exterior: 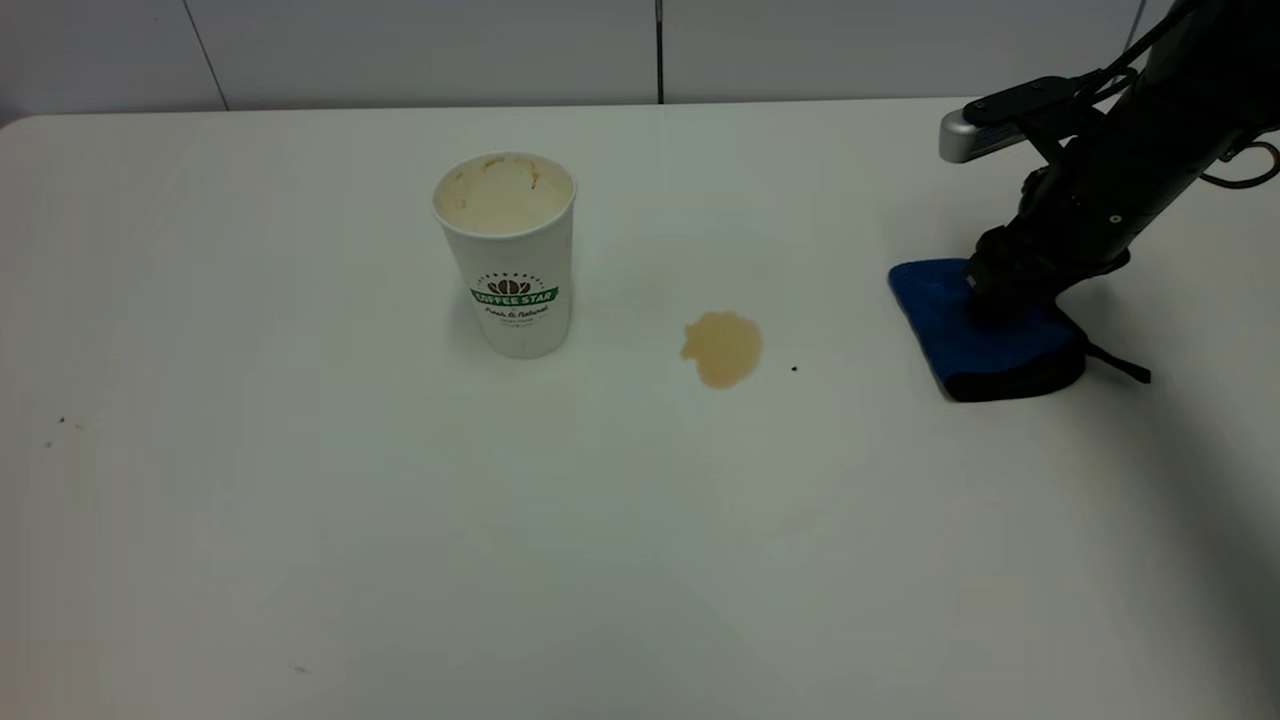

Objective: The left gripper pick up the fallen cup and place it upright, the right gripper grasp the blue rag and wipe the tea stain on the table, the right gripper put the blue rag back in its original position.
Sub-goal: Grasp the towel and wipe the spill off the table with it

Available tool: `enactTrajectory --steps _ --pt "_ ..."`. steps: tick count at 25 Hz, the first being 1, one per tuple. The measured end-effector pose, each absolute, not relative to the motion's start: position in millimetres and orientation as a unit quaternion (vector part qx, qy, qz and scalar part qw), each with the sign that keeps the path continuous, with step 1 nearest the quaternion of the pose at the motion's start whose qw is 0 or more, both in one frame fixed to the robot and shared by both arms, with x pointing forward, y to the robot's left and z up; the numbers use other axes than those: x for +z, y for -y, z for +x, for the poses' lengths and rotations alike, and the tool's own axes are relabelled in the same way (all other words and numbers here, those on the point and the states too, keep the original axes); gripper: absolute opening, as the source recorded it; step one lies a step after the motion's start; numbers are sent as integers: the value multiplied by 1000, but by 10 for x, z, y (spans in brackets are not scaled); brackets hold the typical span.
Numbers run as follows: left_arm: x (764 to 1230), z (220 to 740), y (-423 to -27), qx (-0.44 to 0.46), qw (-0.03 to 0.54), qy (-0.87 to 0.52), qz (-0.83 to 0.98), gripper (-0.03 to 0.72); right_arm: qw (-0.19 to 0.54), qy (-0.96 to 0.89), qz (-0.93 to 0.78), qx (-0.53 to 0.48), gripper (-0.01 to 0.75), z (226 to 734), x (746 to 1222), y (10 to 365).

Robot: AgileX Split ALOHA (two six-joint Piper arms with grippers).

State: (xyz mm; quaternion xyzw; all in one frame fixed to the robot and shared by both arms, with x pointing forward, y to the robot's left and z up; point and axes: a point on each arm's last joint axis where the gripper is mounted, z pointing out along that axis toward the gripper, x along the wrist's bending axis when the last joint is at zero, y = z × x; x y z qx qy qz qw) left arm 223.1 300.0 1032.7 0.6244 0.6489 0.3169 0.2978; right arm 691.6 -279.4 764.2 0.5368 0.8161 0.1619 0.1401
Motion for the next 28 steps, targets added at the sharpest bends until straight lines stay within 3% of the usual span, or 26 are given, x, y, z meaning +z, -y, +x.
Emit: enactTrajectory --steps 3,4,16,22,28 --pt "10327 2231 -3000 317 298 -649 624 524 146 -824 521 166 121 6933 7640 2651" --pt "10327 2231 -3000 317 298 -649 624 524 149 -826 516 169 86 6947 7639 2584" --pt "10327 2231 -3000 317 298 -649 624 524 162 -869 414 218 74 7052 7623 1439" --pt "10327 2231 -3000 317 298 -649 624 524 94 -892 390 210 74 6858 7605 1113" --pt "10327 2231 -3000 317 298 -649 624 524 -12 -913 370 173 74 6657 7609 1077"
